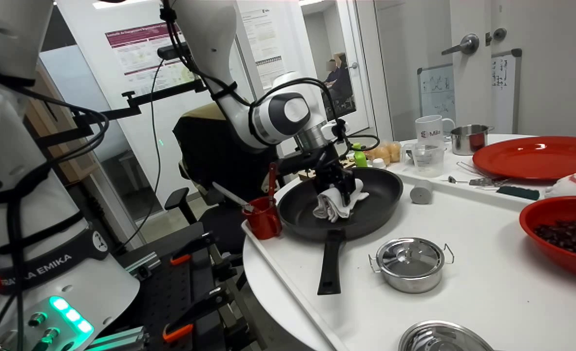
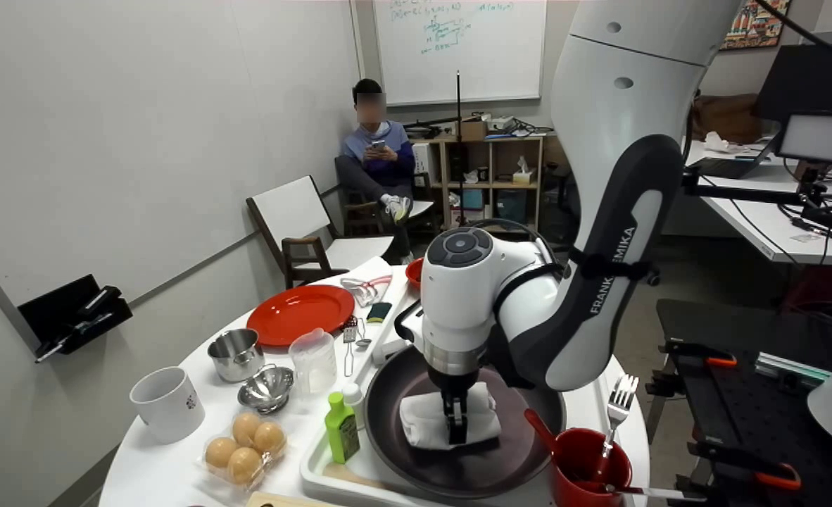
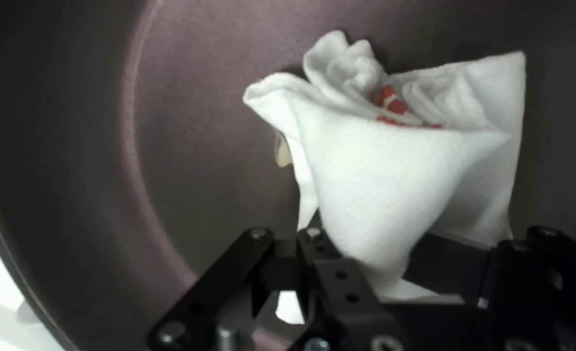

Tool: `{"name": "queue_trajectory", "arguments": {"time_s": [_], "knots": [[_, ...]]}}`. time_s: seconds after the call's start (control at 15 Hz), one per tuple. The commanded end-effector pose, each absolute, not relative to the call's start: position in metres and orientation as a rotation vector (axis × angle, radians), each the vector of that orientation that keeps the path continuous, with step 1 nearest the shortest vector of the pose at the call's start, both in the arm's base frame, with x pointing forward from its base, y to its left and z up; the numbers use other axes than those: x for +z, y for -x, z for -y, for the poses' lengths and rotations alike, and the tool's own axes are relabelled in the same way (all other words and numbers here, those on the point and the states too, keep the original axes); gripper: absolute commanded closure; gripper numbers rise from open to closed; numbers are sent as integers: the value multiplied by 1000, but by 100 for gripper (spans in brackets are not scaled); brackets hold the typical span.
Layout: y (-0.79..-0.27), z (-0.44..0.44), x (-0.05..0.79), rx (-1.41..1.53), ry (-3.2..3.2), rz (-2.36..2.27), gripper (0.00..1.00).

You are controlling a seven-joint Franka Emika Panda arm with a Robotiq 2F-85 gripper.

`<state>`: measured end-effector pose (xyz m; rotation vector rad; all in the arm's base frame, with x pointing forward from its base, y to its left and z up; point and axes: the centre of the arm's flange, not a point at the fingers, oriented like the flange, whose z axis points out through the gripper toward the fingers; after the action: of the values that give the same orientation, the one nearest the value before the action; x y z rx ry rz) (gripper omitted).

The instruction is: Use the white cloth to wipe the pan

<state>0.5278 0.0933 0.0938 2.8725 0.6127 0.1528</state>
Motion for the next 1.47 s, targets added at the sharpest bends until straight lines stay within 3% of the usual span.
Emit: {"name": "queue_trajectory", "arguments": {"time_s": [0.0,0.53,1.4], "knots": [[-528,-69,97,164,-2867,-547,92],[-531,-34,95,151,-2858,-440,92],[-478,-124,79,125,-2788,-820,92]]}}
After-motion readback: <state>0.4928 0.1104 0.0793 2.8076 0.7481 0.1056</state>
